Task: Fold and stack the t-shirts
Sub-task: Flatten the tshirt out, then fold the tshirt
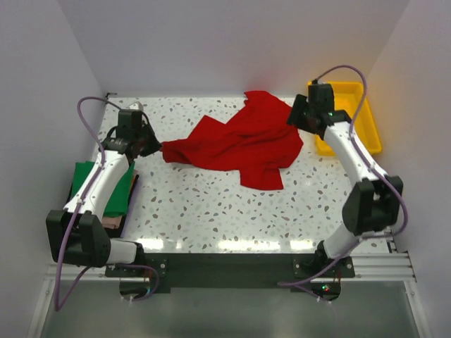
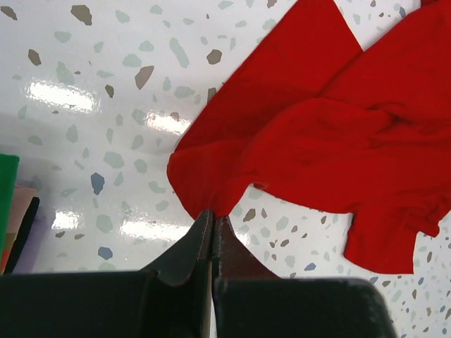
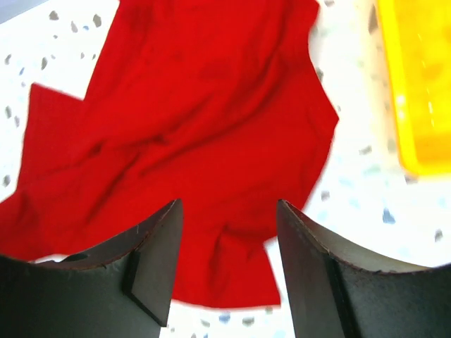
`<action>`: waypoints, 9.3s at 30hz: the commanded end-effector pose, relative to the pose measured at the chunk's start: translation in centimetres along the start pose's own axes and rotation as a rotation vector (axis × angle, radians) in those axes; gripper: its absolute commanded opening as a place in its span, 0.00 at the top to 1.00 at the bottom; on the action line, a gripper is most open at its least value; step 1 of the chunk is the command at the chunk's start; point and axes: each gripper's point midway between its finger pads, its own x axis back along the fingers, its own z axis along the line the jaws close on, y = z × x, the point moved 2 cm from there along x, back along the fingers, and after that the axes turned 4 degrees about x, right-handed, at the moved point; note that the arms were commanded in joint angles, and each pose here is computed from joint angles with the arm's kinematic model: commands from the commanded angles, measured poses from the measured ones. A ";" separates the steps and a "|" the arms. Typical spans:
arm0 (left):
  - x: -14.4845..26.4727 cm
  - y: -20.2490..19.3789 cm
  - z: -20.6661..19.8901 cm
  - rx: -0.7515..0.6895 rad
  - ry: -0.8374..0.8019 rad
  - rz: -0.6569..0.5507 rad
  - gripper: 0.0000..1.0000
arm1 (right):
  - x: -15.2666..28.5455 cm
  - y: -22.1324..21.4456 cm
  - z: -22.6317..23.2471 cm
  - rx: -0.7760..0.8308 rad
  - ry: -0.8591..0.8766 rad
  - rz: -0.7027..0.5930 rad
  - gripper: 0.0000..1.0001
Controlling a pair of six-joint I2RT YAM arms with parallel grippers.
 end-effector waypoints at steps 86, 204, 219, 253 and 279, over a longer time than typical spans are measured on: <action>11.2 4.6 0.7 0.033 0.016 -0.348 1.00 | 24.1 1.0 -1.6 -0.175 0.173 -0.408 1.00; -8.4 -6.5 9.9 0.437 0.382 -0.145 0.57 | 4.7 -23.6 -7.3 -0.219 0.065 0.223 0.40; -5.9 -4.2 11.0 0.357 0.560 -0.248 0.84 | 4.7 -24.5 -7.1 -0.213 0.086 0.263 0.44; -4.9 -6.1 10.9 0.406 0.466 -0.240 0.49 | 6.8 -27.2 -6.9 -0.151 -0.026 0.267 0.46; -5.2 -7.1 11.2 0.405 0.459 -0.218 0.49 | 8.2 -26.4 -5.3 -0.028 -0.068 0.226 1.00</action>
